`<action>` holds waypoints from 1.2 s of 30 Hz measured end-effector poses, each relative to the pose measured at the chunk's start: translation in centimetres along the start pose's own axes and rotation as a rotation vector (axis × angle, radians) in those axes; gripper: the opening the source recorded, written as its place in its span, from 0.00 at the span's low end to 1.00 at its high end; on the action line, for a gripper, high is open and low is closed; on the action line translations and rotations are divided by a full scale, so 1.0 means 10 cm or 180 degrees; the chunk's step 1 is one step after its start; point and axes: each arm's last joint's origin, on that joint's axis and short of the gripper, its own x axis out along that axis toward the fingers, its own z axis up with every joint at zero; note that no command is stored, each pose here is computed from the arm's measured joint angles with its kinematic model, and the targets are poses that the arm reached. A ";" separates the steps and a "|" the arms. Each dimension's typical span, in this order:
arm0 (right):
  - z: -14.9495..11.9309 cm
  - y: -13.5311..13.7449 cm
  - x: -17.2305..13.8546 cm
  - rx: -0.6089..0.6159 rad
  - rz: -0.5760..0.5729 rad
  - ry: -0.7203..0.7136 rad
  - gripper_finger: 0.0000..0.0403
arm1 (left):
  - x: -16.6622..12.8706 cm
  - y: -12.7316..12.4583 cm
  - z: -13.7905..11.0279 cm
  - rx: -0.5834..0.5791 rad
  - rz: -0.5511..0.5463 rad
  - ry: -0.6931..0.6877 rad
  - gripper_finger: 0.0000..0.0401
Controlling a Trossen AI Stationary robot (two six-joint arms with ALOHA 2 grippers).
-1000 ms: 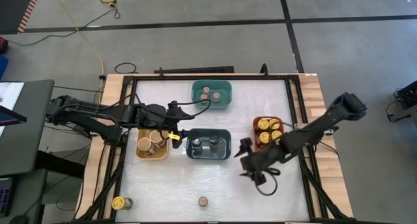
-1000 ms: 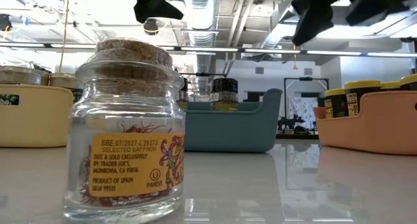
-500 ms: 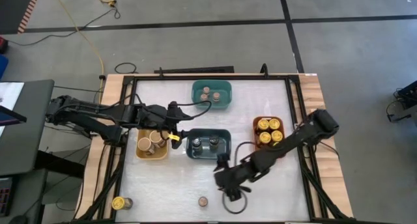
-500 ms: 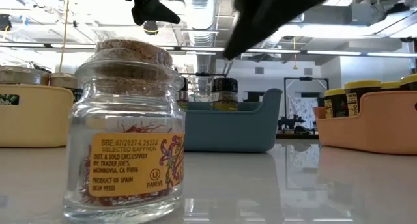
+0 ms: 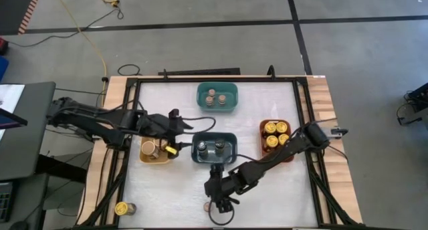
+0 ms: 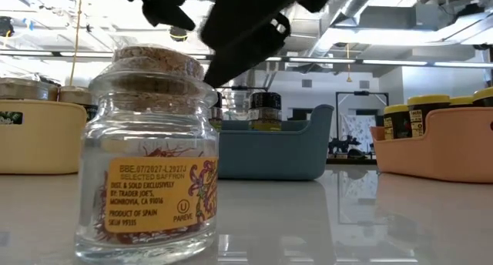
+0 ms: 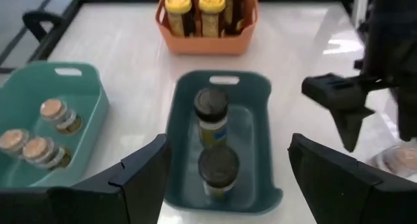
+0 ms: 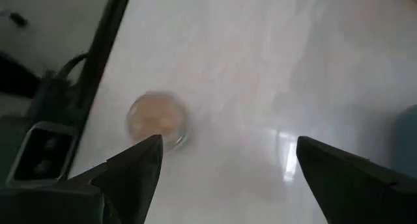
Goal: Sort spices by type
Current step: Put the brown seasoning bottle into the green bin
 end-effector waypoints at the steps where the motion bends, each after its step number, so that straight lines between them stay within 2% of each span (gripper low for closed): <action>1: -0.01 0.02 0.01 -0.0003 0.0036 0.0057 0.94 | -0.03 -0.02 0.01 0.0002 -0.0015 -0.0042 0.74; 10: -0.05 0.17 0.01 0.0046 0.0143 0.0158 0.94 | -0.27 -0.10 -0.16 -0.0067 -0.0049 -0.0158 0.74; 17: -0.08 0.27 0.21 0.0014 0.0203 0.0005 0.94 | -0.40 -0.14 -0.35 -0.0233 -0.0160 -0.0174 0.74; 29: -0.11 0.34 0.38 0.0029 0.0233 -0.0112 0.93 | -0.52 -0.16 -0.41 -0.0294 -0.0206 -0.0255 0.74; 32: -0.11 0.34 0.39 0.0022 0.0238 -0.0147 0.91 | -0.52 -0.16 -0.41 -0.0290 -0.0207 -0.0255 0.74; 36: -0.10 0.32 0.39 0.0034 0.0222 -0.0141 0.81 | -0.52 -0.16 -0.41 -0.0274 -0.0201 -0.0252 0.74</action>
